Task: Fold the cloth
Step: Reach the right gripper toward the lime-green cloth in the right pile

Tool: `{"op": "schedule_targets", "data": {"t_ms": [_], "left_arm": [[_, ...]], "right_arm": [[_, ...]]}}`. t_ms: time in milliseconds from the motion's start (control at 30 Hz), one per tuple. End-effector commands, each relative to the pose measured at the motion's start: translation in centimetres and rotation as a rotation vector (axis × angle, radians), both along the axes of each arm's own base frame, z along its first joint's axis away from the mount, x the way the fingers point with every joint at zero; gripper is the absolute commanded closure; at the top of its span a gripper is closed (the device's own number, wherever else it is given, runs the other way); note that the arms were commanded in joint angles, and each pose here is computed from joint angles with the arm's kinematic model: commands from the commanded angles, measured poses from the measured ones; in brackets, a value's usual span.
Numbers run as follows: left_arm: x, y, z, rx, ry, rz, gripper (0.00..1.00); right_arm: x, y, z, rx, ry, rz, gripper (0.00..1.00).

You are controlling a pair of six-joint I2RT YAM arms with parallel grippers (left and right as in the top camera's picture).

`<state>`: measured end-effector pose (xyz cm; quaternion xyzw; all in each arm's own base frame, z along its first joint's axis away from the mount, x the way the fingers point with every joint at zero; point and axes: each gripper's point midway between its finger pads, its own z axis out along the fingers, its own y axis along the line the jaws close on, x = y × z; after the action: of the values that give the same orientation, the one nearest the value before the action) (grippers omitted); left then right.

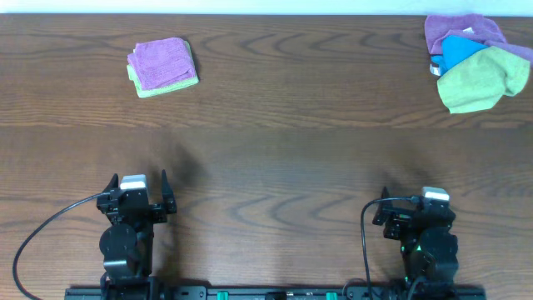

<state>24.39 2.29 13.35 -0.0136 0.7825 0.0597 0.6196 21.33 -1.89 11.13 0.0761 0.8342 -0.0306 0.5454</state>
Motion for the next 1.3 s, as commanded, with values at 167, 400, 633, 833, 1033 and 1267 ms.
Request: {"op": "schedule_targets", "data": {"t_ms": [167,400,633,833,1033,1267], "left_arm": [[-0.1,-0.1,-2.0,-0.002,0.041,-0.004,0.05],[-0.1,-0.1,-2.0,-0.002,0.041,-0.004,0.05],[-0.1,-0.1,-2.0,-0.002,0.041,-0.004,0.05],[-0.1,-0.1,-2.0,-0.002,0.041,-0.004,0.05],[-0.1,-0.1,-2.0,-0.002,0.041,-0.004,0.05],[-0.1,-0.1,-2.0,-0.002,0.041,-0.004,0.04]], "right_arm": [[1.7,2.4,4.9,0.126,-0.223,0.105,0.01],[3.2,3.4,14.3,0.199,-0.556,0.172,0.01],[9.8,2.8,17.0,0.155,-0.365,0.134,0.01],[18.1,-1.1,14.5,0.107,-0.017,0.021,0.01],[21.3,-5.0,10.1,0.197,0.273,-0.044,0.01],[23.3,-4.7,11.8,0.188,0.18,0.006,0.01]]}}
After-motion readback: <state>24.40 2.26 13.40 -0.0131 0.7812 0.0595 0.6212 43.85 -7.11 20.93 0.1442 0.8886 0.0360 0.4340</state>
